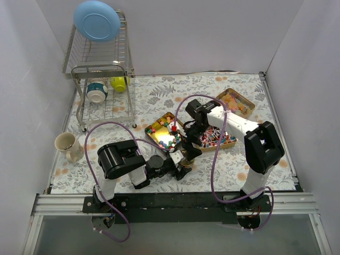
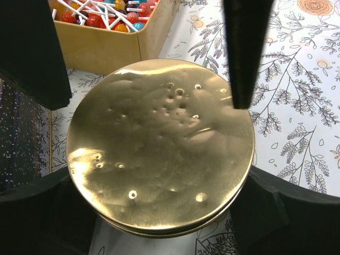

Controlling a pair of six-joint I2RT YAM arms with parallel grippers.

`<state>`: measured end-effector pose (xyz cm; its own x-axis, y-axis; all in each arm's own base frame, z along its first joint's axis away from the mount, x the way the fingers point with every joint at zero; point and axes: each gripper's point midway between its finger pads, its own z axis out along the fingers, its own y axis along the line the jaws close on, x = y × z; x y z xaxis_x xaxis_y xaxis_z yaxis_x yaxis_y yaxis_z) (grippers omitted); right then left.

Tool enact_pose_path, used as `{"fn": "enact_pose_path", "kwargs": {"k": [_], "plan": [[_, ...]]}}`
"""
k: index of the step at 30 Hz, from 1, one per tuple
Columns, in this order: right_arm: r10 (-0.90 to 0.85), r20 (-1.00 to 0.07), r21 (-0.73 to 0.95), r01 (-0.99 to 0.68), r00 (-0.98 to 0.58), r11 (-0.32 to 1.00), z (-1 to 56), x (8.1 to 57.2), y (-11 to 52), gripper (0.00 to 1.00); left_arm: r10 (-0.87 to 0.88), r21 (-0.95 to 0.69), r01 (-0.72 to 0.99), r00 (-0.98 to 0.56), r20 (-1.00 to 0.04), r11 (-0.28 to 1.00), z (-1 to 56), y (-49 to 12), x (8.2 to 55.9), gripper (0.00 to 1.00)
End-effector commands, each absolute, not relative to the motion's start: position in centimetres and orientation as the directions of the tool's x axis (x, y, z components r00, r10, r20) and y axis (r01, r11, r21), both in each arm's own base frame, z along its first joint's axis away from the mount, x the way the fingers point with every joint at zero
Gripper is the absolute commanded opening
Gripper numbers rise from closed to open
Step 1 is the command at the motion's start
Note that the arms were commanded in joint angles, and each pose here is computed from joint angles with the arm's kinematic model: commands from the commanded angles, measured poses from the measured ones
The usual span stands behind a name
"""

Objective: Pack the candies
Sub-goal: Screw the bottle lid onto the packing bottle.

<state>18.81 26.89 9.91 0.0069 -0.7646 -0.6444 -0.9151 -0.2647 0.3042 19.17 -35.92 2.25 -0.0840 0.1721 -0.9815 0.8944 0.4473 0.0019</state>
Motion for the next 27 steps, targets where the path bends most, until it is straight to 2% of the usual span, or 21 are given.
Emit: {"fn": "enact_pose_path", "kwargs": {"k": [1, 15, 19, 27], "plan": [[-0.764, -0.646, 0.294, -0.920, 0.007, -0.257, 9.5, 19.2, 27.3, 0.86, 0.382, -0.016, 0.894, -0.208, -0.900, 0.449, -4.0, -32.8, 17.5, 0.00], [-0.809, -0.587, 0.309, -0.916, 0.030, -0.257, 8.8, 16.5, 23.9, 0.85, 0.377, -0.015, 0.880, -0.219, -0.900, 0.475, -4.1, -32.6, 17.9, 0.00], [-0.828, -0.558, 0.294, -0.922, 0.048, -0.252, 8.6, 15.0, 21.9, 0.85, 0.374, -0.016, 0.878, -0.221, -0.901, 0.479, -4.1, -32.6, 17.9, 0.00], [-0.881, -0.473, 0.367, -0.904, 0.023, -0.220, 7.2, 10.9, 17.6, 0.84, 0.376, -0.019, 0.877, -0.225, -0.899, 0.480, -4.4, -32.6, 17.9, 0.00]]}}
